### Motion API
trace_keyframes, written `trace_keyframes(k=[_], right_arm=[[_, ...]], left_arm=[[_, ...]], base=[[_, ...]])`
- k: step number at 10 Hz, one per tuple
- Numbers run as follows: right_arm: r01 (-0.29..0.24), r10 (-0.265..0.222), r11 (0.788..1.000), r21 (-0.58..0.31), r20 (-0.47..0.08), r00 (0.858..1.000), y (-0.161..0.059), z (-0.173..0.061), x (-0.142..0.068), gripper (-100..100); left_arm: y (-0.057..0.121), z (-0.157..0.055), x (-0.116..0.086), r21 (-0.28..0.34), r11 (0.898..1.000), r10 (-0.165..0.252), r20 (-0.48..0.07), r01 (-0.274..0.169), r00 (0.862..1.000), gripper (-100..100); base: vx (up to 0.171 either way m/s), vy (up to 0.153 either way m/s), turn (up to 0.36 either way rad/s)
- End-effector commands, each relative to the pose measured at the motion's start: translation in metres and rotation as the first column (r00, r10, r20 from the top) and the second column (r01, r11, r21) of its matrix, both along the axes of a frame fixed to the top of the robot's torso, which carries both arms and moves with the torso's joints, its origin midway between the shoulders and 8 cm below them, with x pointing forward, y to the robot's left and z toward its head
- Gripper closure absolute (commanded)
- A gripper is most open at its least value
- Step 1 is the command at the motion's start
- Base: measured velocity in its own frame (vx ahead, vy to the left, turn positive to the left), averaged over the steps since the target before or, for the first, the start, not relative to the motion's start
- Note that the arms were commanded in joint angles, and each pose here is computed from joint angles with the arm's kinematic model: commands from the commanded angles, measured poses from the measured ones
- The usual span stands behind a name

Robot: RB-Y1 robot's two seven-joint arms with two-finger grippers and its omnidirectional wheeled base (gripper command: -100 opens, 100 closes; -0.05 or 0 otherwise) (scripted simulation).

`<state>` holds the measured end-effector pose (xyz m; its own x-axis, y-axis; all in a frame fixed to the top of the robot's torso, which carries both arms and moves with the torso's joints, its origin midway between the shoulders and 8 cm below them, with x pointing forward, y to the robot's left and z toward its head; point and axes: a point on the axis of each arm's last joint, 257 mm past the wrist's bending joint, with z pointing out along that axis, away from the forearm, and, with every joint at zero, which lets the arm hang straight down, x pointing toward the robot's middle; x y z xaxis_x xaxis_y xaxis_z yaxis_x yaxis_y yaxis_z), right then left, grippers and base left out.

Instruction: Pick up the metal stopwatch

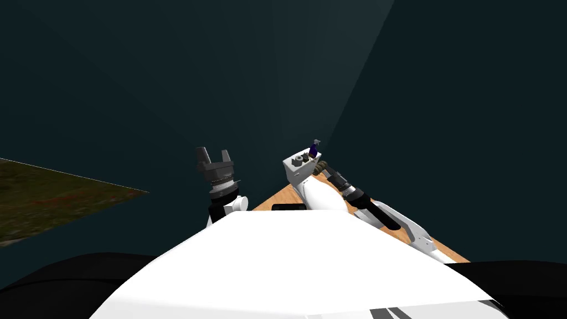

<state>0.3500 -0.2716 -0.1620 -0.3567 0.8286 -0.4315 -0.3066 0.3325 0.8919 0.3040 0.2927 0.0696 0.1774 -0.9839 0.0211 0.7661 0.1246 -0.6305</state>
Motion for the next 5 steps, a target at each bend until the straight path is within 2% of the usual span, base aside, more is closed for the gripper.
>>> trace_keyframes(k=[1,2,3,4,5], right_arm=[[-0.019,0.018,0.999,-0.039,-0.027,0.999,-0.004,-0.008,-0.003,-100],[-0.02,0.016,0.998,-0.062,-0.072,0.997,-0.011,-0.024,-0.007,-100],[-0.037,0.03,0.995,-0.088,-0.079,0.996,-0.012,-0.024,-0.008,-100],[-0.039,0.025,0.993,-0.111,-0.124,0.992,-0.021,-0.041,-0.013,-100],[-0.056,0.038,0.989,-0.136,-0.131,0.991,-0.023,-0.041,-0.014,-100]], left_arm=[[0.0,0.0,0.0,0.0,1.0,0.0,0.0,0.0,1.0,0],[0.0,0.0,0.0,0.0,1.0,0.0,0.0,0.0,1.0,0],[0.0,0.0,0.0,0.0,1.0,0.0,0.0,0.0,1.0,0],[0.0,0.0,0.0,0.0,1.0,0.0,0.0,0.0,1.0,0],[0.0,0.0,0.0,0.0,1.0,0.0,0.0,0.0,1.0,0]], base=[[0.045,-0.048,0.207],[0.041,-0.056,0.232],[0.014,-0.042,0.151],[0.003,-0.037,0.2],[0.011,-0.036,0.141]])
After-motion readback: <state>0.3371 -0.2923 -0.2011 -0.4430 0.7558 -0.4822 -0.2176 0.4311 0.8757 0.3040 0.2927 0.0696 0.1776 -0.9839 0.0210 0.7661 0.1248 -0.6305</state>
